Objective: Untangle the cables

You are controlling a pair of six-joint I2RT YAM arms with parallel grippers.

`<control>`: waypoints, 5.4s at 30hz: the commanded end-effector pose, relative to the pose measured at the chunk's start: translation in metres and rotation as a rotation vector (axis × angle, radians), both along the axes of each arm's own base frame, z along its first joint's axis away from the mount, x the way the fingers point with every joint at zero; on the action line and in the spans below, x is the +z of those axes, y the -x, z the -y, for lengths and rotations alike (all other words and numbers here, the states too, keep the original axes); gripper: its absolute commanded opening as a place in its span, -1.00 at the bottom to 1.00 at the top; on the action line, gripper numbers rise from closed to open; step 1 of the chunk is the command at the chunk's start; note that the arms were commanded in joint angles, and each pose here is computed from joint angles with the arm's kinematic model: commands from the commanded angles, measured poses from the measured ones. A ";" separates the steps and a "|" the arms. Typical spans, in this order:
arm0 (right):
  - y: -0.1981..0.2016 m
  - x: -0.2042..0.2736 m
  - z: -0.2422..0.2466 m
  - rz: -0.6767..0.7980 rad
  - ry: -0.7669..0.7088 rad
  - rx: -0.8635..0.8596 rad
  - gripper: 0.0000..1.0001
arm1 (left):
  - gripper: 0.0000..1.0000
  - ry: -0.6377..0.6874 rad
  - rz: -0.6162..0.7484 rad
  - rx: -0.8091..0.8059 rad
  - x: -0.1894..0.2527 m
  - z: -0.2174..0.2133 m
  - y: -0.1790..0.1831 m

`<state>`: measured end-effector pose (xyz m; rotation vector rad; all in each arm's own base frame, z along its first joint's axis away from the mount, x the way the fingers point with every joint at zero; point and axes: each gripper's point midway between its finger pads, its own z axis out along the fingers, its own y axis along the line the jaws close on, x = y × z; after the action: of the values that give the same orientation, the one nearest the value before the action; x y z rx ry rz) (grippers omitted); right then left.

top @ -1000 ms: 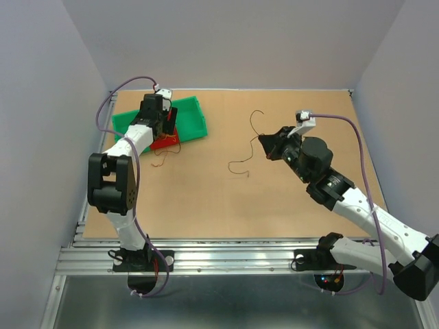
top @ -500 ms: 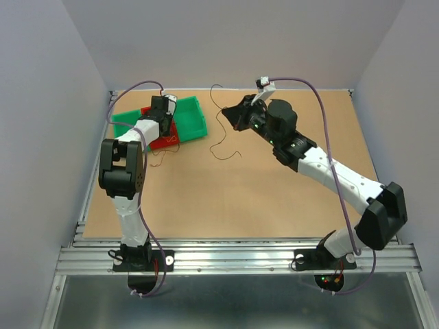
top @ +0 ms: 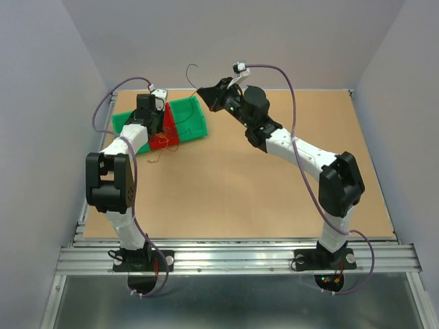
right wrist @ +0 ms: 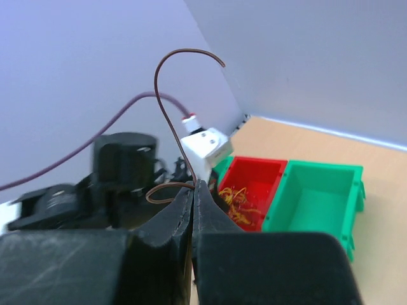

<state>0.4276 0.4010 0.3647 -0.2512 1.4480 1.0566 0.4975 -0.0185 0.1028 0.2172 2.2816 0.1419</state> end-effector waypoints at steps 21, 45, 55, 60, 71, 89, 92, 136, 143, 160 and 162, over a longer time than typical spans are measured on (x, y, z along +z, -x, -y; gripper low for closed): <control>-0.094 0.014 -0.029 0.178 -0.114 -0.214 -0.99 | -1.00 0.140 0.409 -0.175 0.185 0.024 0.121; -0.100 0.070 -0.028 0.276 -0.235 -0.242 -0.99 | -1.00 0.188 0.406 -0.953 0.167 0.127 0.229; -0.126 -0.003 -0.030 0.212 -0.120 -0.326 -0.99 | -1.00 0.172 0.395 -0.953 0.155 0.134 0.230; -0.133 -0.032 -0.019 0.199 -0.038 -0.378 -0.99 | -1.00 0.168 0.376 -0.950 0.143 0.134 0.226; -0.131 -0.141 -0.033 0.066 0.229 -0.279 -0.99 | -1.00 0.181 0.347 -0.959 0.131 0.139 0.223; -0.121 -0.260 -0.074 -0.194 0.510 -0.156 -0.99 | -1.00 0.185 0.310 -0.912 0.118 0.138 0.209; -0.121 -0.268 -0.077 -0.206 0.512 -0.149 -0.99 | -1.00 0.181 0.311 -0.911 0.118 0.138 0.208; 0.129 -0.215 0.075 -0.152 0.360 0.077 0.75 | -1.00 0.218 0.327 -0.975 0.116 0.162 0.217; 0.172 -0.221 0.043 -0.072 0.321 0.275 0.73 | -1.00 0.269 0.295 -0.989 0.102 0.168 0.222; 0.157 -0.221 -0.032 -0.023 0.185 0.295 0.62 | -1.00 0.278 0.328 -1.013 0.111 0.168 0.234; 0.152 -0.220 -0.037 -0.020 0.176 0.285 0.47 | -1.00 0.280 0.332 -1.018 0.113 0.168 0.236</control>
<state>0.2584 0.4147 0.0967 -0.6616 1.7300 1.1057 0.2679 -0.1818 0.2041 1.0586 1.6668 -0.5918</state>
